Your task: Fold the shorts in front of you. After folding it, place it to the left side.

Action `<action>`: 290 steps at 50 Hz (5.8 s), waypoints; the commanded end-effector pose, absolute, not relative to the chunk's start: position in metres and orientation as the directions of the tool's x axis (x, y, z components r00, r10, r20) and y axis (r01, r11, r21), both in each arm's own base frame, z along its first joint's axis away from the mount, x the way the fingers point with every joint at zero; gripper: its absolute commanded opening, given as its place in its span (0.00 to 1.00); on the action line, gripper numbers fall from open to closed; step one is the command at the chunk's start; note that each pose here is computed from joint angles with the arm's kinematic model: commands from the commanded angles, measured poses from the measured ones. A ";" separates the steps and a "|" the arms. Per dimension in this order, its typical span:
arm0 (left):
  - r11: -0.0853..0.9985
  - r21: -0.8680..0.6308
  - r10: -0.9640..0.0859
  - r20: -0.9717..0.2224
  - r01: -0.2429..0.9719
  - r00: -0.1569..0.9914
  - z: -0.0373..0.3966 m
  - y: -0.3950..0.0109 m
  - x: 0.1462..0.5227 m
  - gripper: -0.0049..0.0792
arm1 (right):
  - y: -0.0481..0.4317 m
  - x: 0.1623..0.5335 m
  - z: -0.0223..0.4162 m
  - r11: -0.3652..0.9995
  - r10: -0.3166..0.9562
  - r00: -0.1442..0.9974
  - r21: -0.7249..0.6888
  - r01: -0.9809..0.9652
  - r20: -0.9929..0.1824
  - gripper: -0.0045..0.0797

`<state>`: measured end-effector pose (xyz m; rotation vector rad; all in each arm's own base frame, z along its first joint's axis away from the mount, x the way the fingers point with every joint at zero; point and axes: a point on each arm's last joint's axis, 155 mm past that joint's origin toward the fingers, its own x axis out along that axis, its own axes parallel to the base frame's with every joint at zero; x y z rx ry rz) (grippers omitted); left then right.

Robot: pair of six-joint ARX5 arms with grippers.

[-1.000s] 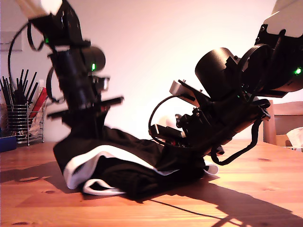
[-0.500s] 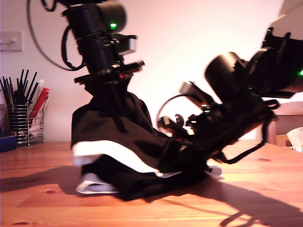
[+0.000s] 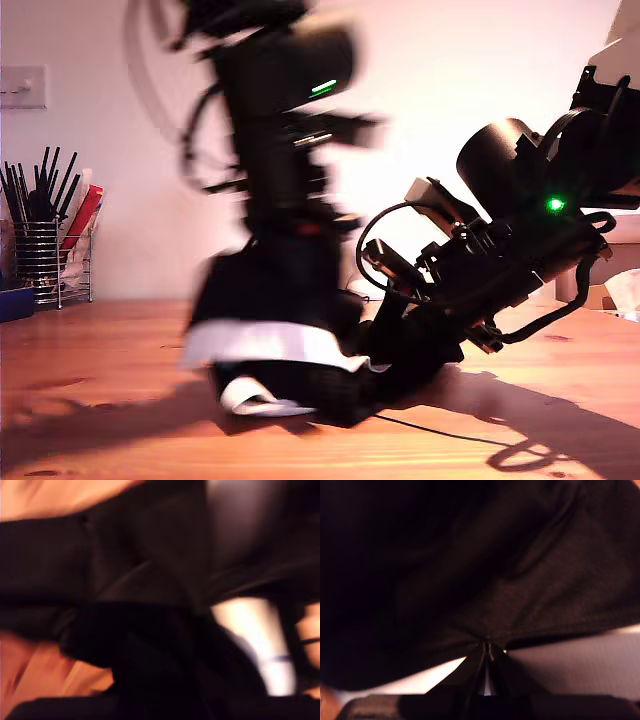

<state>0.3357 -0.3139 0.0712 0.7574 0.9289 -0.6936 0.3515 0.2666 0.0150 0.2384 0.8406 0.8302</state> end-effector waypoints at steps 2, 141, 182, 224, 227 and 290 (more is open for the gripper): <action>0.504 0.254 -0.222 -0.886 0.826 0.408 0.065 -0.332 0.322 0.04 | 0.264 0.342 -0.005 0.680 0.719 0.344 0.509 -0.528 -0.604 0.04; -0.099 0.539 0.006 -0.841 0.837 0.542 -0.012 -0.295 0.273 0.04 | 0.220 0.308 0.069 0.715 0.531 -0.154 0.538 -0.447 -0.833 0.04; 0.045 0.502 0.038 -0.865 0.864 0.501 -0.017 -0.277 0.282 0.04 | 0.221 0.316 0.043 0.733 0.614 -0.038 0.587 -0.346 -0.789 0.04; 0.037 0.504 0.029 -0.864 0.863 0.503 -0.016 -0.279 0.282 0.04 | 0.264 0.387 0.122 0.692 0.630 0.211 0.417 -0.589 -0.748 0.04; 0.036 0.504 0.028 -0.863 0.863 0.504 -0.016 -0.280 0.282 0.04 | 0.270 0.387 0.118 0.683 0.636 0.201 0.422 -0.596 -0.745 0.04; 0.072 0.601 0.113 -0.798 0.796 0.592 0.015 -0.252 0.306 0.04 | 0.216 0.344 -0.039 0.830 0.369 0.069 0.295 -0.473 -0.927 0.04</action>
